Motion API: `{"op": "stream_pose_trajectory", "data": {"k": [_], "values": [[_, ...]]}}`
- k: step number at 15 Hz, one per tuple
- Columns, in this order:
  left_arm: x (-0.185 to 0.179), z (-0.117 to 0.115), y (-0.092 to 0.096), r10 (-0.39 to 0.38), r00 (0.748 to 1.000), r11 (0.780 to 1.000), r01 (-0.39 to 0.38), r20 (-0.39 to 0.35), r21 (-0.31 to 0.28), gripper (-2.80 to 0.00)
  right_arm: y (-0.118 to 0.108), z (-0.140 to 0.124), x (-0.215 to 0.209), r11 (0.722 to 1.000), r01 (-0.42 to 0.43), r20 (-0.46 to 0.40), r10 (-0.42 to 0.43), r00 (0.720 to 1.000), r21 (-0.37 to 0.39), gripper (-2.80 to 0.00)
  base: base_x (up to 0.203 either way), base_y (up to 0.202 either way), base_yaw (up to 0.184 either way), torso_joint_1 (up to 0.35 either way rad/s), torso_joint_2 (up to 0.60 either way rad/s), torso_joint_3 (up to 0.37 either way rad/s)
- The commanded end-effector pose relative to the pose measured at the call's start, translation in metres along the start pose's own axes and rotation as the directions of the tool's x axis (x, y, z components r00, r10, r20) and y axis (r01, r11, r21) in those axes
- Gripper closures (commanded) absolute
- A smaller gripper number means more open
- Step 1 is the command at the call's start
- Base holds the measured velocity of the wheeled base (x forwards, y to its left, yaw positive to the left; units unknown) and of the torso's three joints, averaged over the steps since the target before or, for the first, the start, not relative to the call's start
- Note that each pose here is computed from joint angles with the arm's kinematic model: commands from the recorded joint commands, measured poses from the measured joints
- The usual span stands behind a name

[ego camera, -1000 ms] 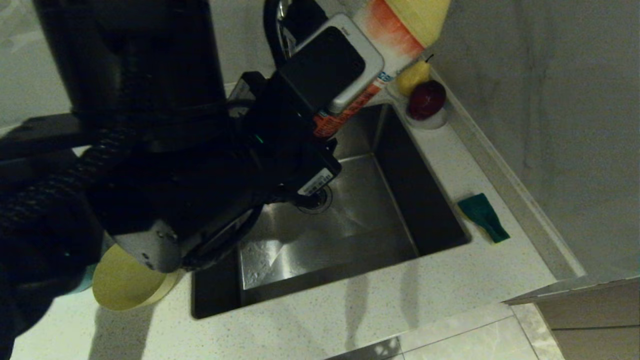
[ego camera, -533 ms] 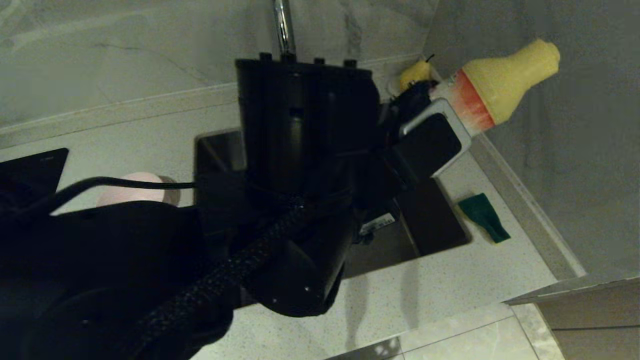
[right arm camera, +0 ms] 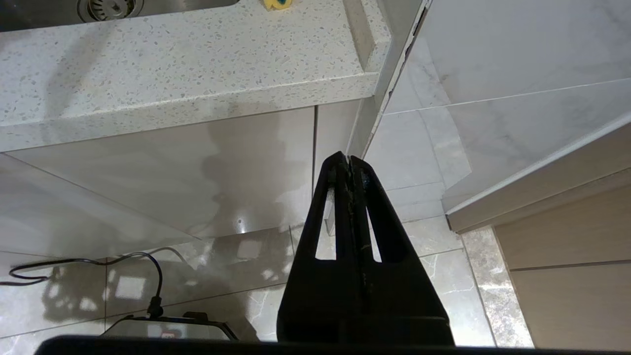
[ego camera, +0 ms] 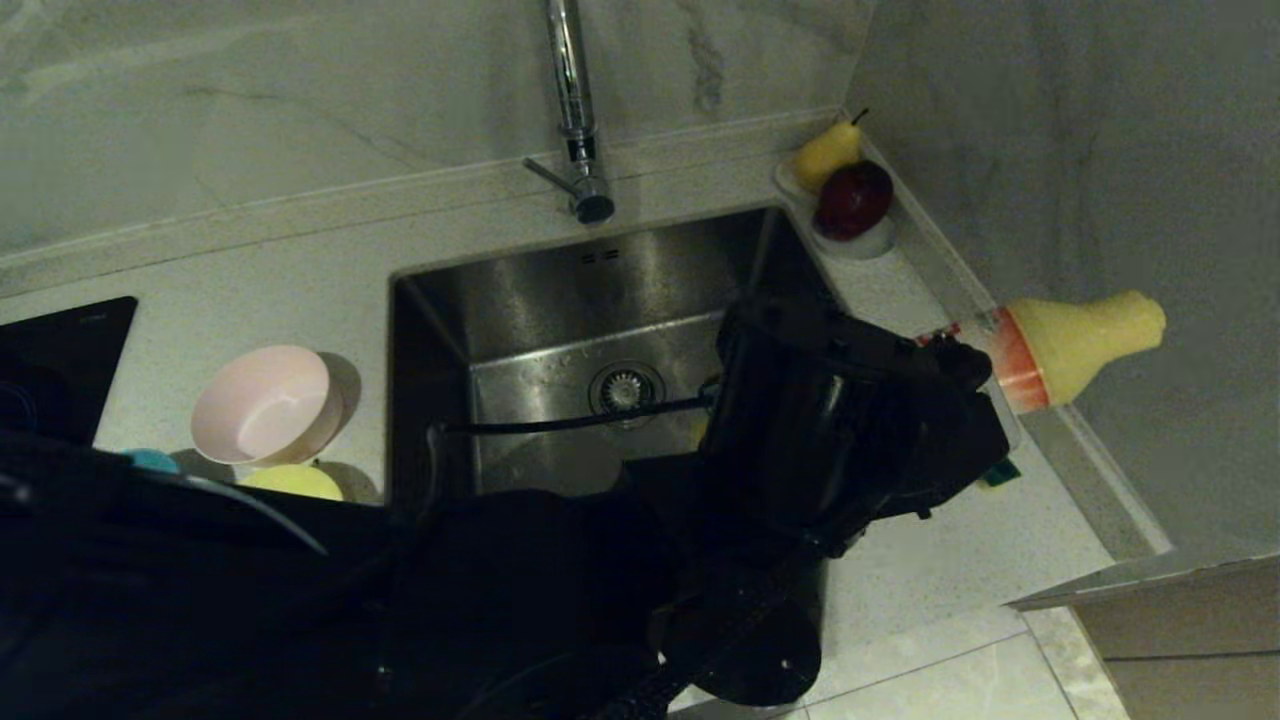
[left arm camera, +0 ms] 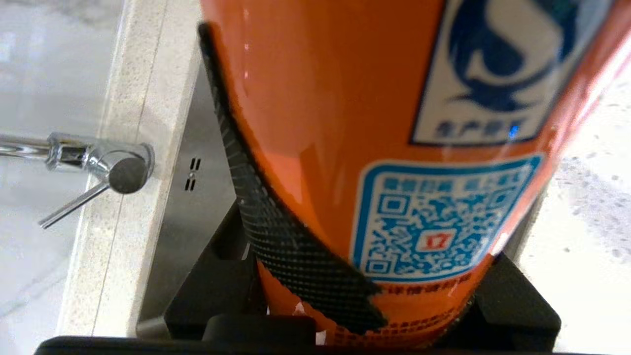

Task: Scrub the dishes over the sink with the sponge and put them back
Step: Squeeze it onto the sponge

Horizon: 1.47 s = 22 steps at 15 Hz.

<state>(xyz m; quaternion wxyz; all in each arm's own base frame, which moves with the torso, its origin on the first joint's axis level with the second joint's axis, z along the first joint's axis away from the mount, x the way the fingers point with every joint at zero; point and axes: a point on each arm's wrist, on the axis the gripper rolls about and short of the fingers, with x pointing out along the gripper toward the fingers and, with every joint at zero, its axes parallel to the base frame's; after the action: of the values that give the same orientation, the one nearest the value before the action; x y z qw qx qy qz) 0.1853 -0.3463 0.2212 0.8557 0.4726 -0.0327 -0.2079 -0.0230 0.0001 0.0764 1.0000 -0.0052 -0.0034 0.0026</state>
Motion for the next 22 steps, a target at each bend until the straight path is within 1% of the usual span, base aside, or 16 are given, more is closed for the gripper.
{"op": "stream_pose_trajectory", "data": {"k": [1,2,4,5,6,8,9,10,11,12,15,17,19,22], "values": [[0.016,0.001,-0.020,0.012,0.999,0.999,-0.011,-0.048,0.031,0.00,0.000,0.000,0.000,1.000,-0.001,-0.001,0.001,1.000,0.000,0.00,0.000,0.000,0.000,0.000,0.00,0.000],[0.023,0.004,-0.024,0.035,0.997,0.999,-0.033,-0.070,0.031,0.00,0.000,0.000,0.000,1.000,-0.001,-0.001,0.001,1.000,0.000,0.00,0.000,0.000,0.000,0.000,0.00,0.000],[0.031,0.003,-0.033,0.063,0.990,0.997,-0.057,-0.122,0.050,0.00,0.000,0.000,0.000,1.000,-0.001,-0.001,0.001,1.000,0.000,0.00,0.000,0.000,0.000,0.000,0.00,0.000],[0.031,0.003,-0.034,0.063,0.990,0.997,-0.057,-0.123,0.050,0.00,0.000,0.000,0.000,1.000,-0.001,-0.001,0.001,1.000,0.000,0.00,0.000,0.000,0.000,0.000,0.00,0.000],[0.034,0.001,-0.038,0.062,0.989,0.997,-0.054,-0.132,0.059,0.00,0.000,0.000,0.000,1.000,0.000,-0.001,0.000,1.000,0.000,0.00,0.000,0.000,0.000,0.000,0.00,0.000],[0.040,0.001,-0.047,0.060,0.989,0.994,-0.047,-0.138,0.098,0.00,0.000,0.000,0.000,1.000,-0.001,-0.001,0.001,1.000,0.000,0.00,0.000,0.000,0.000,0.000,0.00,0.000],[0.041,0.003,-0.049,0.063,0.989,0.991,-0.046,-0.134,0.123,0.00,0.000,0.000,0.000,1.000,-0.001,-0.001,0.001,1.000,0.000,0.00,0.000,0.000,0.000,0.000,0.00,0.000],[0.042,0.004,-0.050,0.061,0.989,0.986,-0.039,-0.132,0.162,0.00,0.000,0.000,0.000,1.000,-0.001,0.000,0.001,1.000,0.000,0.00,0.000,0.000,0.000,0.000,0.00,0.000],[0.041,0.004,-0.051,0.059,0.990,0.983,-0.034,-0.132,0.182,0.00,0.000,0.000,0.000,1.000,-0.001,-0.001,0.001,1.000,0.000,0.00,0.000,0.000,0.000,0.000,0.00,0.000],[0.041,0.003,-0.053,0.057,0.989,0.979,-0.029,-0.135,0.200,0.00,0.000,0.000,0.000,1.000,-0.001,-0.001,0.001,1.000,0.000,0.00,0.000,0.000,0.000,0.000,0.00,0.000],[0.040,0.003,-0.056,0.059,0.988,0.974,-0.026,-0.142,0.226,0.00,0.000,0.000,0.000,1.000,-0.001,-0.001,0.001,1.000,0.000,0.00,0.000,0.000,0.000,0.000,0.00,0.000],[0.039,0.001,-0.057,0.102,0.975,0.961,-0.044,-0.198,0.275,0.00,0.000,0.000,0.000,1.000,-0.001,-0.001,0.001,1.000,0.000,0.00,0.000,0.000,0.000,0.000,0.00,0.000],[0.040,-0.002,-0.060,0.115,0.968,0.952,-0.044,-0.222,0.302,0.00,0.000,0.000,0.000,1.000,-0.001,0.001,0.001,1.000,0.000,0.00,0.000,0.000,0.000,0.000,0.00,0.000],[0.044,-0.007,-0.070,0.139,0.954,0.940,-0.042,-0.267,0.340,0.00,0.000,0.000,0.000,1.000,-0.001,-0.001,0.001,1.000,0.000,0.00,0.000,0.000,0.000,0.000,0.00,0.000]]}}
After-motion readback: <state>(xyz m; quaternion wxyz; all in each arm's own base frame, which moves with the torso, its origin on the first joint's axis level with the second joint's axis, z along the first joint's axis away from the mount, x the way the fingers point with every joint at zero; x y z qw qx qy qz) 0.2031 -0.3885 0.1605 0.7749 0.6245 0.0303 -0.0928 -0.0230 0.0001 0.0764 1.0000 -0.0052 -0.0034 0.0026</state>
